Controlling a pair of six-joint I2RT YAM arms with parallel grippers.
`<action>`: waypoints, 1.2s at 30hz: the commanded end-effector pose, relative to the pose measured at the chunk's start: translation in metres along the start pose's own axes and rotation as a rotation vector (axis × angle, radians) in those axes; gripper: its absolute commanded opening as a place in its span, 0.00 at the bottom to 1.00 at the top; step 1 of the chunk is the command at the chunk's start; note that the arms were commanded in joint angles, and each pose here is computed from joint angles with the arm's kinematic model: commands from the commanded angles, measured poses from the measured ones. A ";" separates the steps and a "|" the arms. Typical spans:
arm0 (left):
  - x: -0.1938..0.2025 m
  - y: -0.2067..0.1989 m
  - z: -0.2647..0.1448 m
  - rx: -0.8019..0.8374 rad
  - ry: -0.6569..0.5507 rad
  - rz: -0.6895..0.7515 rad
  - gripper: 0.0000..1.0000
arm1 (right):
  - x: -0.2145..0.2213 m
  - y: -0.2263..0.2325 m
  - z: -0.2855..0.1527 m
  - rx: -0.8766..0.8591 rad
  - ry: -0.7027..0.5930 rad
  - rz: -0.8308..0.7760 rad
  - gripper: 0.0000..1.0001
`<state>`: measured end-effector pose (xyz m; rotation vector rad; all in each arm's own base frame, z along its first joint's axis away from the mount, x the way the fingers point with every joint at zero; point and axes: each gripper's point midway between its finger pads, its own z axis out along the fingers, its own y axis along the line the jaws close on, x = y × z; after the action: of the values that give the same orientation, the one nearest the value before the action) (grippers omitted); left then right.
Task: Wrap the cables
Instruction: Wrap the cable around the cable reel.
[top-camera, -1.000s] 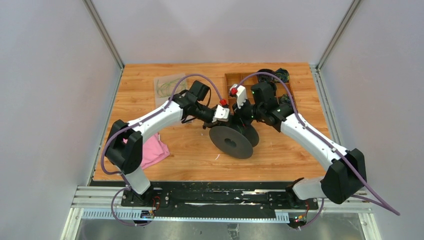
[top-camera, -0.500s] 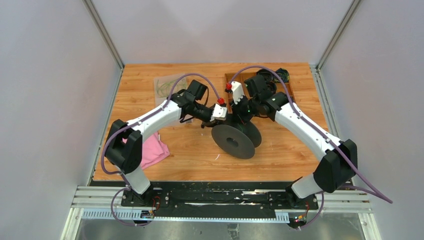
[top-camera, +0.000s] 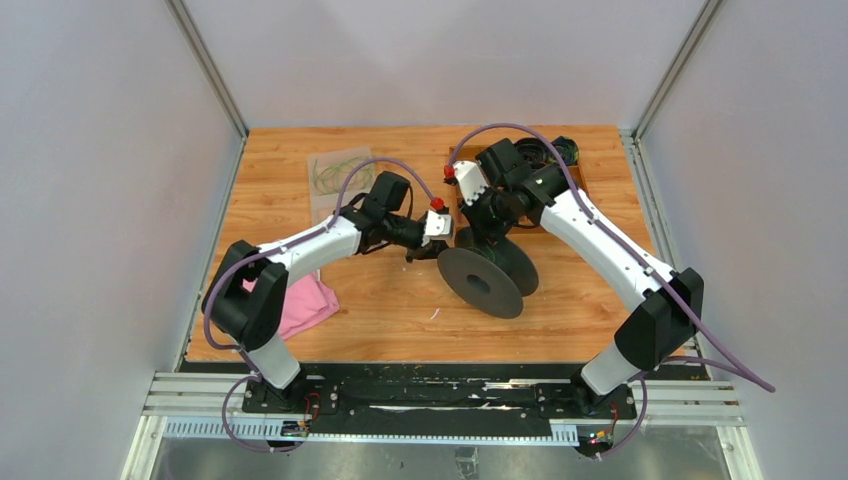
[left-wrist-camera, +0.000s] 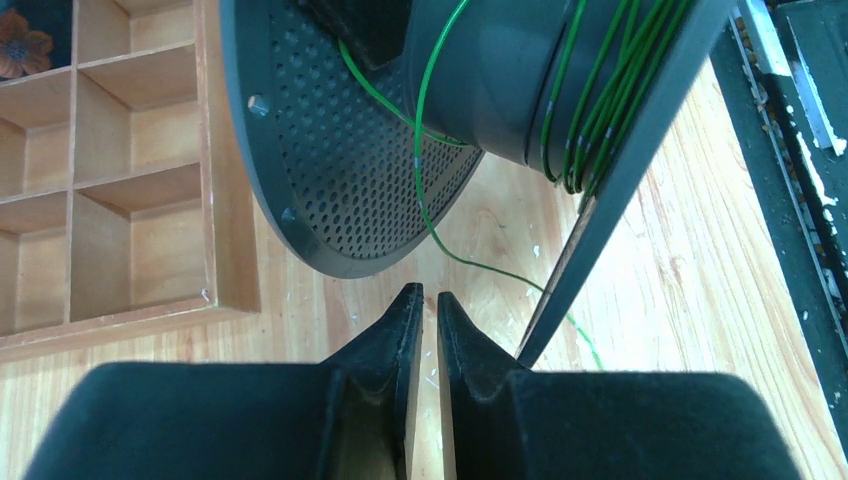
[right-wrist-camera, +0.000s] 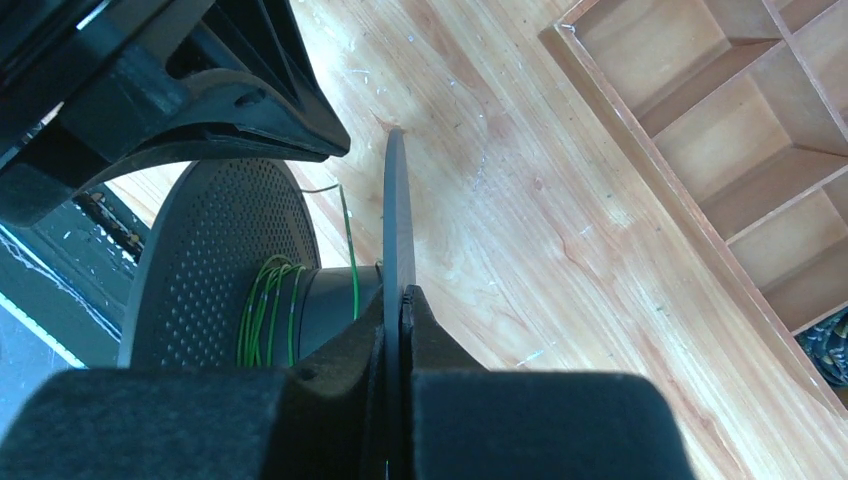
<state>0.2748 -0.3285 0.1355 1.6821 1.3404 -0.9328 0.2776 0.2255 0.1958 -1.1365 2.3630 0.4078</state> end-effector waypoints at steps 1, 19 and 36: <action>-0.023 0.004 -0.006 -0.040 -0.057 0.055 0.16 | -0.015 -0.004 -0.011 0.059 -0.022 -0.040 0.01; -0.023 0.025 -0.067 -0.282 -0.089 -0.065 0.44 | -0.040 -0.030 -0.036 0.222 -0.050 0.010 0.01; -0.058 0.023 -0.097 -0.445 -0.123 -0.078 0.82 | -0.060 0.007 -0.005 -0.014 -0.122 0.094 0.01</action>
<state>0.2994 -0.2667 0.2199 1.1984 1.4744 -0.7158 0.3059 0.2455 0.2291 -0.9879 2.3483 0.3943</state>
